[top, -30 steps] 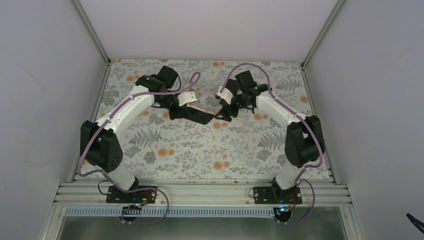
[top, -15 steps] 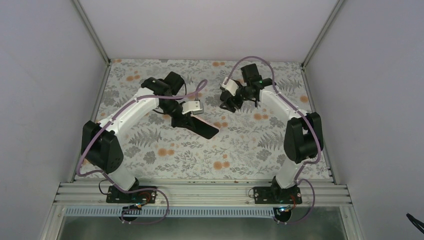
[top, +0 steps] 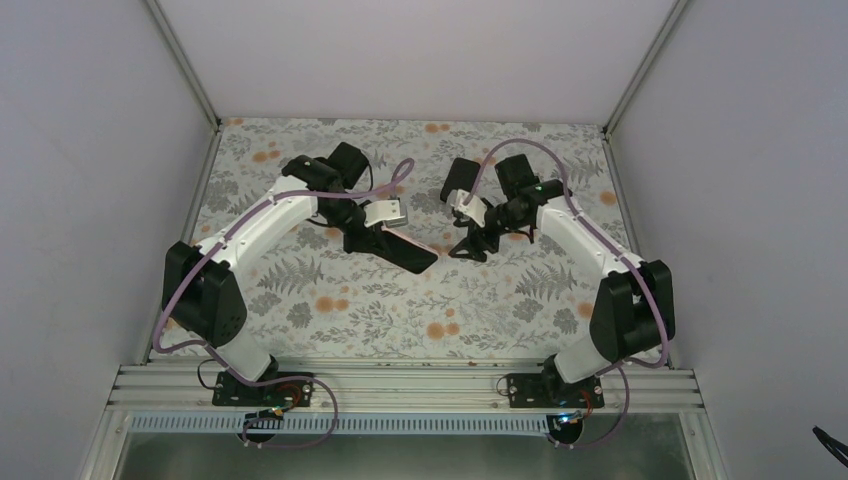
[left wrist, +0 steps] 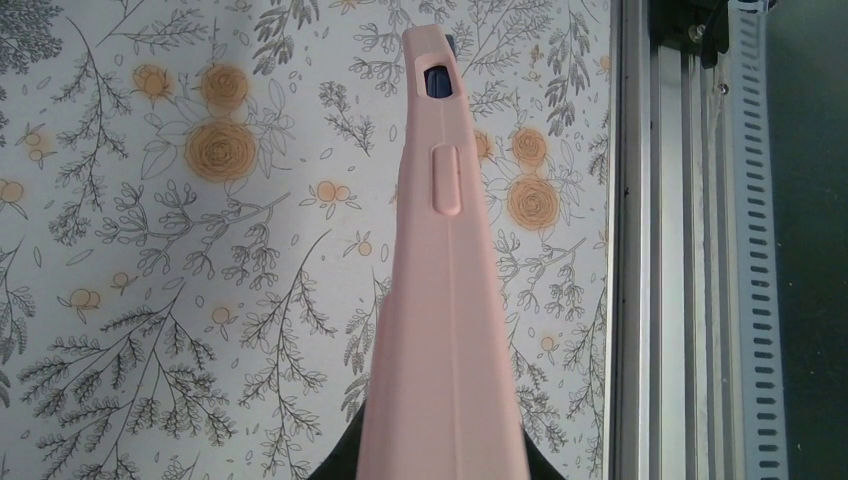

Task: Take the phone out of the phone case
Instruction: Remove the phone case from the phone.

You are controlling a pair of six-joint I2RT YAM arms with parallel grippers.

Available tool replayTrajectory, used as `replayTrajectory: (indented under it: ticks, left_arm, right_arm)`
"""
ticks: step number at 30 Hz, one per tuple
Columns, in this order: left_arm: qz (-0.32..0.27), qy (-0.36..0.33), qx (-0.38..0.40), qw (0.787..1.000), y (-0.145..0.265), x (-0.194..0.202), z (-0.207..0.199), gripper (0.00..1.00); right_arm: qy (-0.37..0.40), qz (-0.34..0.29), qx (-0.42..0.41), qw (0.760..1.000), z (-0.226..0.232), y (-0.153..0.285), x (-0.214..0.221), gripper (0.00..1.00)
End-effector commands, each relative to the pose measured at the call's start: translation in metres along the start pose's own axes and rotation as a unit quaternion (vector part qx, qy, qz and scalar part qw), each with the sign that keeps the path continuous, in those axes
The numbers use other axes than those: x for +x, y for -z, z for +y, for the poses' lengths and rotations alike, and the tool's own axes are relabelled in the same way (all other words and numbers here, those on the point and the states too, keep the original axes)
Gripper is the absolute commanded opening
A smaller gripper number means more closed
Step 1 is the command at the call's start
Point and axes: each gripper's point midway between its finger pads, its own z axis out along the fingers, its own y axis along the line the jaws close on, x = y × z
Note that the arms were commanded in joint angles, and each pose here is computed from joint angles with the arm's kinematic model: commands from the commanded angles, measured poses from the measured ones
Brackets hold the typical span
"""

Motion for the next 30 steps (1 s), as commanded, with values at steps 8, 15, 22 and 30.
replayTrajectory:
  ticks: [8,15,22,30]
  left_arm:
    - [-0.046,-0.018,0.009,0.999,0.009,-0.028,-0.003,0.02]
    - [-0.041,-0.021,0.016,0.999,0.002,-0.032,-0.001,0.02]
    - [-0.04,-0.024,0.012,0.999,0.002,-0.035,0.002,0.02]
    - [-0.043,-0.024,0.02,0.999,0.001,-0.035,-0.003,0.02]
  right_arm:
    - [-0.016,-0.029,-0.026,0.999,0.013,-0.01,-0.001,0.79]
    - [-0.015,-0.034,-0.029,0.999,0.012,-0.01,-0.004,0.77]
    - [-0.013,-0.035,-0.04,0.999,0.015,-0.01,-0.005,0.76]
    - [-0.015,-0.028,-0.02,0.999,0.004,-0.015,-0.003,0.75]
